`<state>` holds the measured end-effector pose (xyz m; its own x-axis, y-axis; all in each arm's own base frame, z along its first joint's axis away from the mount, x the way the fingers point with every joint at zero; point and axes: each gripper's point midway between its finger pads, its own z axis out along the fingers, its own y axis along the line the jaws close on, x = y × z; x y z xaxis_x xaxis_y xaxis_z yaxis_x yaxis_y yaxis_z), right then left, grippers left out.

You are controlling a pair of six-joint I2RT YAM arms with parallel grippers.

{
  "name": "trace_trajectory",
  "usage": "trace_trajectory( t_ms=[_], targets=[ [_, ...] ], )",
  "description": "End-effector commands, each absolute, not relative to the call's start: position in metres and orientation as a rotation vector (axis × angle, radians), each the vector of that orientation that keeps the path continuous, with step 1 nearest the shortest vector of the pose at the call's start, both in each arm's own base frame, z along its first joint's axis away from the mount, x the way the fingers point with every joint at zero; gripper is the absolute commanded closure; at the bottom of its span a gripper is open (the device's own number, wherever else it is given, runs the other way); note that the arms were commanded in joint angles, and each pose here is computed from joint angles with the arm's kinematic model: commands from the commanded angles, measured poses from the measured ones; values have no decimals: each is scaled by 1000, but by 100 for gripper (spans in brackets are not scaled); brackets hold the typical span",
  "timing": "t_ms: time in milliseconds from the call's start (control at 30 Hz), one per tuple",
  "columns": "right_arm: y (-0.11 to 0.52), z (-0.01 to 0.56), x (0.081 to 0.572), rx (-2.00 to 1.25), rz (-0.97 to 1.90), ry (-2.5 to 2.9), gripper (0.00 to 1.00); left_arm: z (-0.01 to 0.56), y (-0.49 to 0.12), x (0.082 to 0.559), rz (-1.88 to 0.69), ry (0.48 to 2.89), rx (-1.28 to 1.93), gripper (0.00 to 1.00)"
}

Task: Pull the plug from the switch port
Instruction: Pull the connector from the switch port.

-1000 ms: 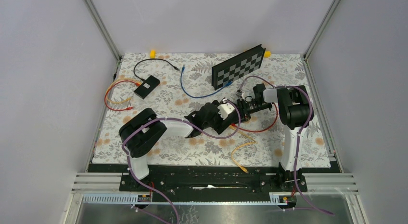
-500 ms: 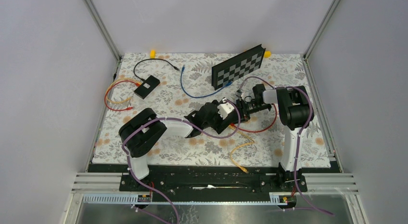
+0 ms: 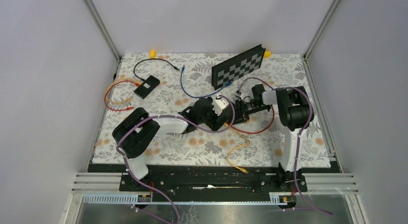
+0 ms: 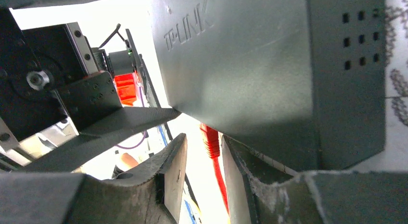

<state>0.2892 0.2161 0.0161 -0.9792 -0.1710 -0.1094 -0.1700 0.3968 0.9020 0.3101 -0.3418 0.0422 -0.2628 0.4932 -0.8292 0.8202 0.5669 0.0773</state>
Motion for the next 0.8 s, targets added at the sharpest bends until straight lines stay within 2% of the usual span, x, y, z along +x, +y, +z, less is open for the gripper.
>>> trace_trajectory(
  t_ms=[0,367,767],
  targets=[
    [210,-6,291,424,-1525,-2768,59,63,-330,303,-548,1933,1067,1],
    [212,-6,291,411,-1522,-2768,59,57,-296,308,-548,1979,1096,1],
    [221,-1,291,444,-1540,-2752,59,34,-303,304,-793,2110,1056,1]
  ],
)
